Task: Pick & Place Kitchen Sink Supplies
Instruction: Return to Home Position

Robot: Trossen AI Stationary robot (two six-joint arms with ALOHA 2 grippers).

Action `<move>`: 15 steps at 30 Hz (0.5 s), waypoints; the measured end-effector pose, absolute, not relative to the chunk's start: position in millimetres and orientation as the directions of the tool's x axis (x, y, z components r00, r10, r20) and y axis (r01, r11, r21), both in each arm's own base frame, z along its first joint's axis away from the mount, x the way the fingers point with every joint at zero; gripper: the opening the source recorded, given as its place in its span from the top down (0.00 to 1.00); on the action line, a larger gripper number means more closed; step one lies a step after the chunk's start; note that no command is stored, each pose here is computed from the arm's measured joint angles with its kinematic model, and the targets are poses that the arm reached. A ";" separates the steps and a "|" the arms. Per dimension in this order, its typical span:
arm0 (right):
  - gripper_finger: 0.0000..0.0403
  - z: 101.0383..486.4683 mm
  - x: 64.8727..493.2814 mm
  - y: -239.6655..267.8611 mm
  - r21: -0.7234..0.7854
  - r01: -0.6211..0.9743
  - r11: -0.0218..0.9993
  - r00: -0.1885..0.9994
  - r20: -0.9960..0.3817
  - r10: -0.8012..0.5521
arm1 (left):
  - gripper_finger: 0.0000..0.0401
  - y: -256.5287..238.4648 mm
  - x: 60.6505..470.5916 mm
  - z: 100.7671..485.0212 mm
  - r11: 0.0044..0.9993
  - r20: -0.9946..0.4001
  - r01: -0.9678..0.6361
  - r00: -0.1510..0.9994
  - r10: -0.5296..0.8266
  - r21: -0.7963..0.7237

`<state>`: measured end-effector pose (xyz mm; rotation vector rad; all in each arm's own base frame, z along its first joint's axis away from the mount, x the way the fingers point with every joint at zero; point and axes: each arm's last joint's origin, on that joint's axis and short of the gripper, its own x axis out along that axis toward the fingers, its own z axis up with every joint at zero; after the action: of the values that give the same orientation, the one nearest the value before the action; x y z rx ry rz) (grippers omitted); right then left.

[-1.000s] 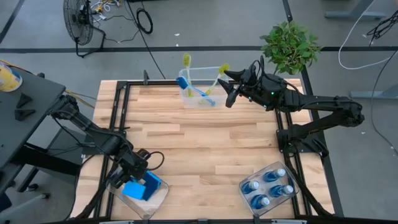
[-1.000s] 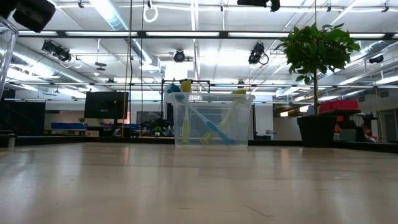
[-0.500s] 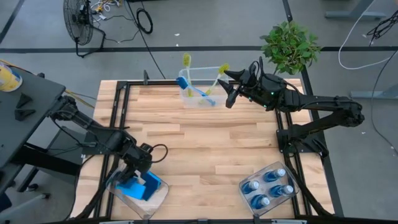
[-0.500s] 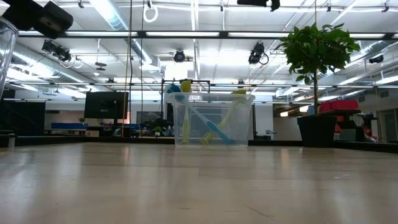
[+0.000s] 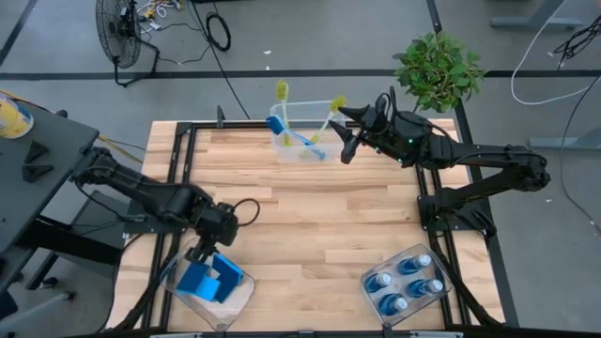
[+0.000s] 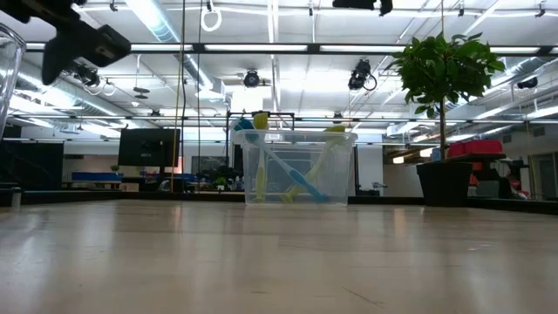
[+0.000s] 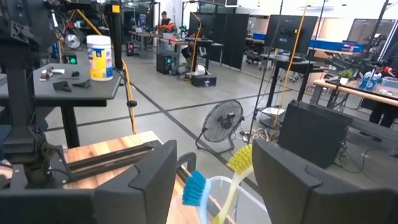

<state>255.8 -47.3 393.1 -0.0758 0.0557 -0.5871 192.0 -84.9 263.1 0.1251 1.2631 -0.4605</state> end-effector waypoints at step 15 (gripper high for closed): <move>0.48 380.3 255.8 -48.9 -0.037 0.434 0.900 0.887 -0.160 -0.434 | 0.45 -18.5 222.9 319.3 0.998 -0.844 0.058 0.537 -0.014 0.020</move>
<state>255.8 -48.9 380.3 0.0002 0.1664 -0.4508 222.9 -18.5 319.3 0.0472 1.0033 -0.0430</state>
